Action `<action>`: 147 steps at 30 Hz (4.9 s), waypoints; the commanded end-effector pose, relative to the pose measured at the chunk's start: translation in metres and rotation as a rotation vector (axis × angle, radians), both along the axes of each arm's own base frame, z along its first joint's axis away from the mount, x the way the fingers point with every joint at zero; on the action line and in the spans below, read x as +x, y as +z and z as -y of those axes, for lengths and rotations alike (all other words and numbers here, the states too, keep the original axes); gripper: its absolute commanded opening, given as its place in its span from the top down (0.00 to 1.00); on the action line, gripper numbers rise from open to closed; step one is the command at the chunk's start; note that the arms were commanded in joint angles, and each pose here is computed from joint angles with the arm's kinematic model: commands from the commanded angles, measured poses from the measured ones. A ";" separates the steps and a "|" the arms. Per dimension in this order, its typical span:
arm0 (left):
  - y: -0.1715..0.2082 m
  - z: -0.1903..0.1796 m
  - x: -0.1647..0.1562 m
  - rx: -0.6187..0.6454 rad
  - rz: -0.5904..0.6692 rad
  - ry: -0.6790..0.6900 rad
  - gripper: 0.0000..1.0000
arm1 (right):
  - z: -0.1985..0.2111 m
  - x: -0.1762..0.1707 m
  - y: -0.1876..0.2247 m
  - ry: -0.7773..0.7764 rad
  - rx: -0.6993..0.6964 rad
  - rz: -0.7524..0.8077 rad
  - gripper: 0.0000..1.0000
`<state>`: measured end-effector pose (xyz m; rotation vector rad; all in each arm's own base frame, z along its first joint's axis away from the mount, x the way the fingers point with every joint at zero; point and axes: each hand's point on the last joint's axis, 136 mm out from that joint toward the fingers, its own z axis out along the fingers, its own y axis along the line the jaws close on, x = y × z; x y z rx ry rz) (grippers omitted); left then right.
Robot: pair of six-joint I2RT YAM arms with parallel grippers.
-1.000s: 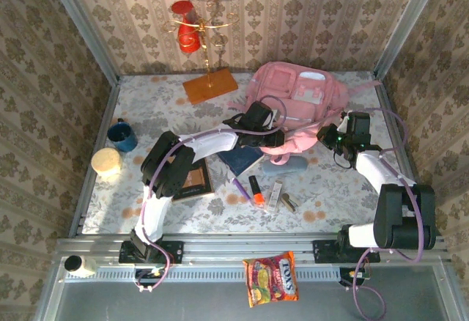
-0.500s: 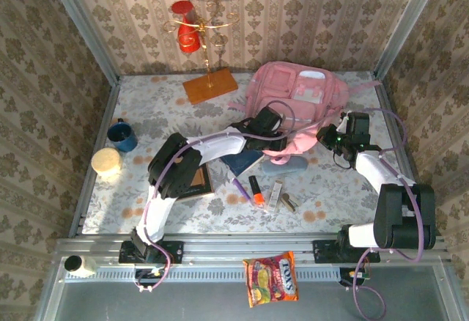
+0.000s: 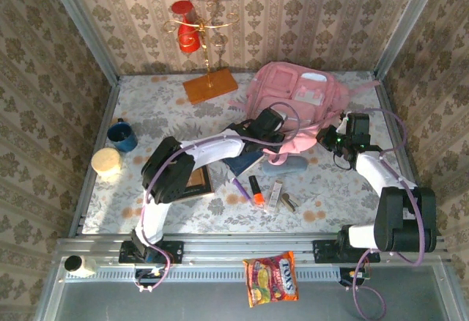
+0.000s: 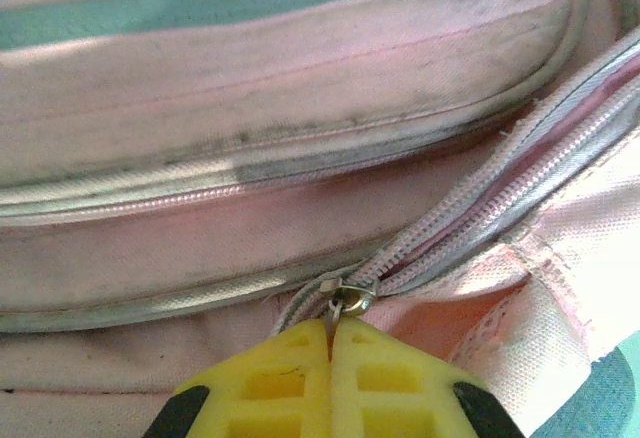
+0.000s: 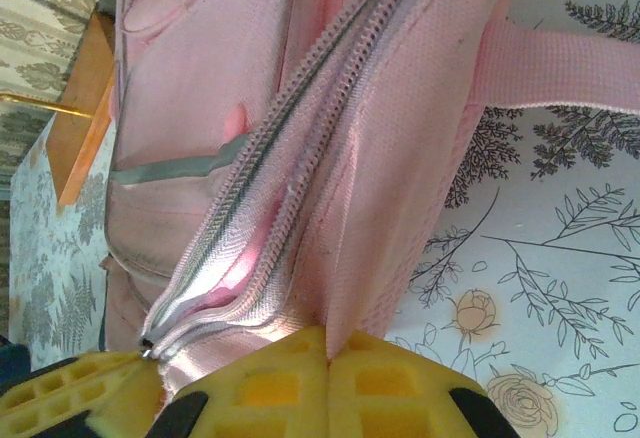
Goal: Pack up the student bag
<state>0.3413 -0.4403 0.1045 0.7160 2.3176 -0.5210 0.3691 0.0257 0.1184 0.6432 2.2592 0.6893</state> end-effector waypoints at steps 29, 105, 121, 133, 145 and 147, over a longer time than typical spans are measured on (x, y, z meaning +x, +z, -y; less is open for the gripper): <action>0.026 -0.063 -0.012 -0.155 -0.089 -0.133 1.00 | 0.003 0.022 0.026 -0.002 0.051 0.122 1.00; 0.033 0.001 -0.028 -0.177 -0.160 -0.279 1.00 | -0.038 0.010 0.032 0.027 0.068 0.216 1.00; -0.024 -0.081 0.005 0.175 -0.087 -0.080 1.00 | 0.009 -0.004 0.028 -0.105 -0.032 0.187 1.00; 0.014 -0.044 -0.008 -0.027 -0.104 -0.174 1.00 | -0.021 0.002 0.040 -0.016 0.047 0.265 1.00; 0.088 0.021 -0.040 -0.286 -0.124 -0.317 1.00 | -0.044 -0.002 0.033 0.003 0.034 0.279 1.00; 0.081 0.010 -0.035 -0.241 -0.114 -0.282 1.00 | -0.035 -0.004 0.030 -0.024 -0.005 0.267 1.00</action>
